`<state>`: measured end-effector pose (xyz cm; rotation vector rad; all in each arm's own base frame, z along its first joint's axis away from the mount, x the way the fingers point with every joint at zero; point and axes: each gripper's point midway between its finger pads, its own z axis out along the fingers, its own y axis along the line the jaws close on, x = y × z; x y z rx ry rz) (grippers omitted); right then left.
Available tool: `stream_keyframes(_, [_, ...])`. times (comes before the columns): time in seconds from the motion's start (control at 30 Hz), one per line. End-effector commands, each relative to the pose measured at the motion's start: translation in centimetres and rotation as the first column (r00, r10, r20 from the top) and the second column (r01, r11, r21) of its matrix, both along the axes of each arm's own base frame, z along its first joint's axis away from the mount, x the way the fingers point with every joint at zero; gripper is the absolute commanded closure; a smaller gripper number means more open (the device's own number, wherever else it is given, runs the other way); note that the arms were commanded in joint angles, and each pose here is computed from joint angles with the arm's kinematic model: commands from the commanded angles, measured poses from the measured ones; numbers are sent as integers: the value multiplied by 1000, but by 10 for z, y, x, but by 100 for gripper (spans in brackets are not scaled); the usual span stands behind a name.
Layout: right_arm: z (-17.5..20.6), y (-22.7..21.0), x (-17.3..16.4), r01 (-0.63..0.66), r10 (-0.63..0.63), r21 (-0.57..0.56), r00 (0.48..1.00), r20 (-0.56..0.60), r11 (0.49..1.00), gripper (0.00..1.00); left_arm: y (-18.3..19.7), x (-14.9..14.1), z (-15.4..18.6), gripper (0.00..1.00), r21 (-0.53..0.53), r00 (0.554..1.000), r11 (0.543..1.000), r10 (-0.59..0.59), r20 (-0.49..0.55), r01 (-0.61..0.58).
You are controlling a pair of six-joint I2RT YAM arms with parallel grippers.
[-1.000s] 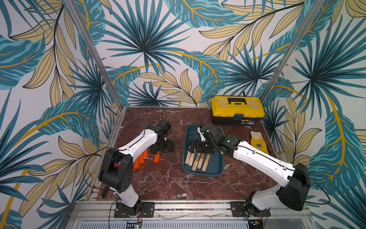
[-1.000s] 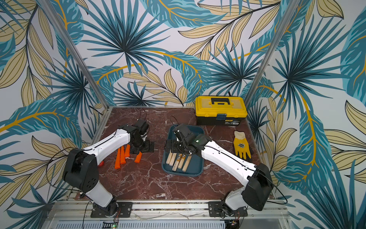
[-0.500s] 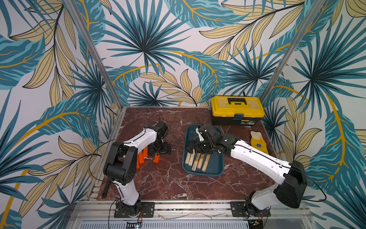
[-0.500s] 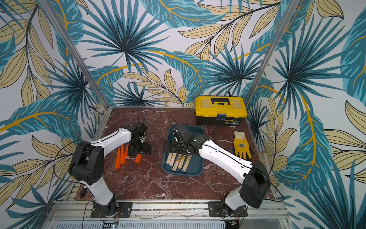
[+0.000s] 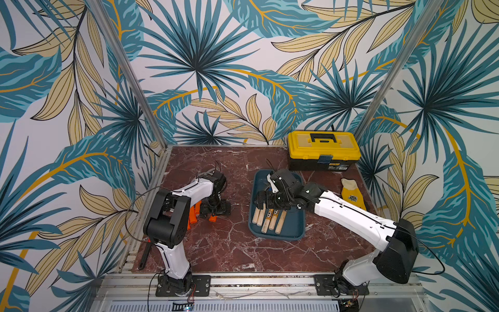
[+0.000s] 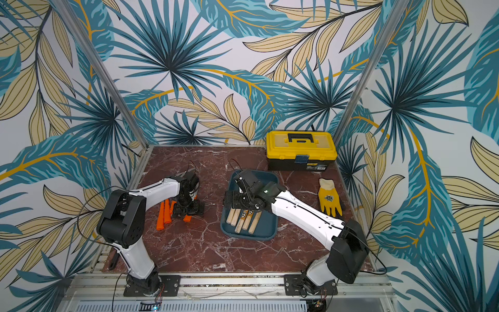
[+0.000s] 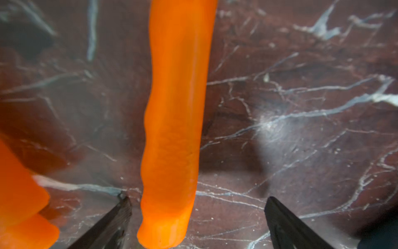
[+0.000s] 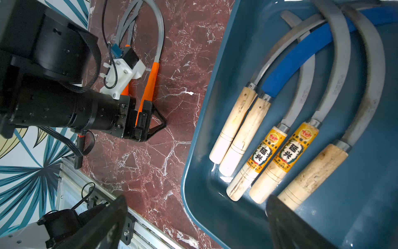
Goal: Put small sickles into storage boxes
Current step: Pick up the sickle at the center of the board.
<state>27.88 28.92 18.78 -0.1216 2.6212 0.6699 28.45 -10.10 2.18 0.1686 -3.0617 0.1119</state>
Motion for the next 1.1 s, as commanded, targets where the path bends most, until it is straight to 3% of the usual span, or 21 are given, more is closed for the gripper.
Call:
stream_keyframes(0.0, [1,-2,1,13,-13,-1,1000,15,1000,0,-3,-1,-4,7,-8,1000,1000,-24,1,24])
stream_keyframes(0.47, [-4,-8,-3,27,-27,-12,1000,6,1000,0,-18,-8,-17,31,47,992,991,-126,-27,128])
stream_keyframes(1.07, [-1,-8,-2,15,-15,-26,1000,17,1000,1,-19,4,-5,76,56,991,990,-128,25,126])
